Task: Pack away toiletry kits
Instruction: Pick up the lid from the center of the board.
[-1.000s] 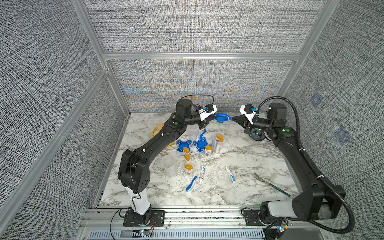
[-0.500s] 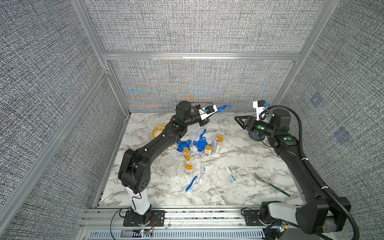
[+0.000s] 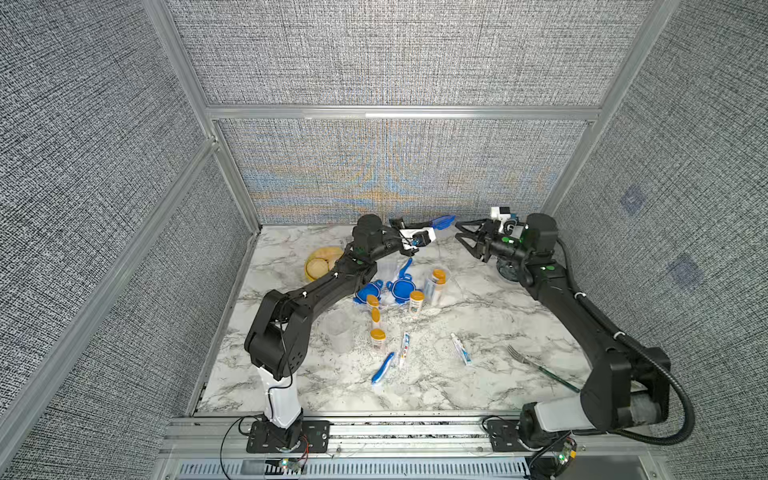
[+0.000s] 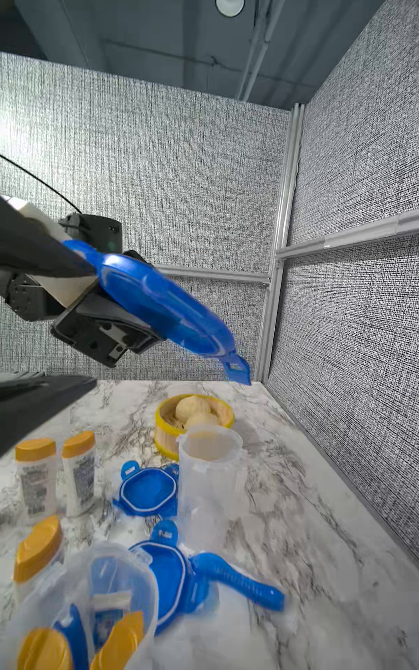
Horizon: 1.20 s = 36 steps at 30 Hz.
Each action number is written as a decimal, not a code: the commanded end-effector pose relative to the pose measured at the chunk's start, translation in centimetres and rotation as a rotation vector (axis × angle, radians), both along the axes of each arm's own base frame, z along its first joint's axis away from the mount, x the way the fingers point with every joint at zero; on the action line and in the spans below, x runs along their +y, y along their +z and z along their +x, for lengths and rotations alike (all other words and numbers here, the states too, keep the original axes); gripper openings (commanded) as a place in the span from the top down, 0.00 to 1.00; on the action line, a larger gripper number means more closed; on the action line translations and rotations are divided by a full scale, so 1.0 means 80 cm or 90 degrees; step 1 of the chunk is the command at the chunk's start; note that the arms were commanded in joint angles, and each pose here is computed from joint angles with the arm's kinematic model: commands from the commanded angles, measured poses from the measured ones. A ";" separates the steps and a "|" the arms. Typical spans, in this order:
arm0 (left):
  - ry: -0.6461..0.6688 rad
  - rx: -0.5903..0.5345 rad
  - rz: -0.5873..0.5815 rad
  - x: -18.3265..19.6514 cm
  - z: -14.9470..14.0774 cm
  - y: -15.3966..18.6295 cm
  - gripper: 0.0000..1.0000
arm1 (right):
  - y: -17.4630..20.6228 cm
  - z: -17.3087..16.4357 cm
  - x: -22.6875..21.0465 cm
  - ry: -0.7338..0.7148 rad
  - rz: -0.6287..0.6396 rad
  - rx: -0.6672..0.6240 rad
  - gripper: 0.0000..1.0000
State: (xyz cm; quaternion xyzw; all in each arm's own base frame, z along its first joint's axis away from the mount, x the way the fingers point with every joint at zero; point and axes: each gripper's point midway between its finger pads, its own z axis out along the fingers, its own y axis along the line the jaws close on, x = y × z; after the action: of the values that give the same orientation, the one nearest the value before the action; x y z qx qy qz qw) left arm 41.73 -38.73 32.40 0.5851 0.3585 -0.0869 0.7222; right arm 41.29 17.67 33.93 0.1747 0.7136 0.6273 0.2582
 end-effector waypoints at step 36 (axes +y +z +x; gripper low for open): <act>-0.006 -0.038 0.033 -0.004 -0.034 -0.025 0.38 | -0.044 0.010 -0.029 -0.018 0.039 0.041 1.00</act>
State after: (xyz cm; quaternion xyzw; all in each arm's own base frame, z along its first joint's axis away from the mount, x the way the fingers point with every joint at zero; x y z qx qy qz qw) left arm 39.25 -39.71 28.83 0.6347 0.3214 -0.0515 0.7008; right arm 42.58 15.19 29.90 0.2497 0.6962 0.6325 0.2298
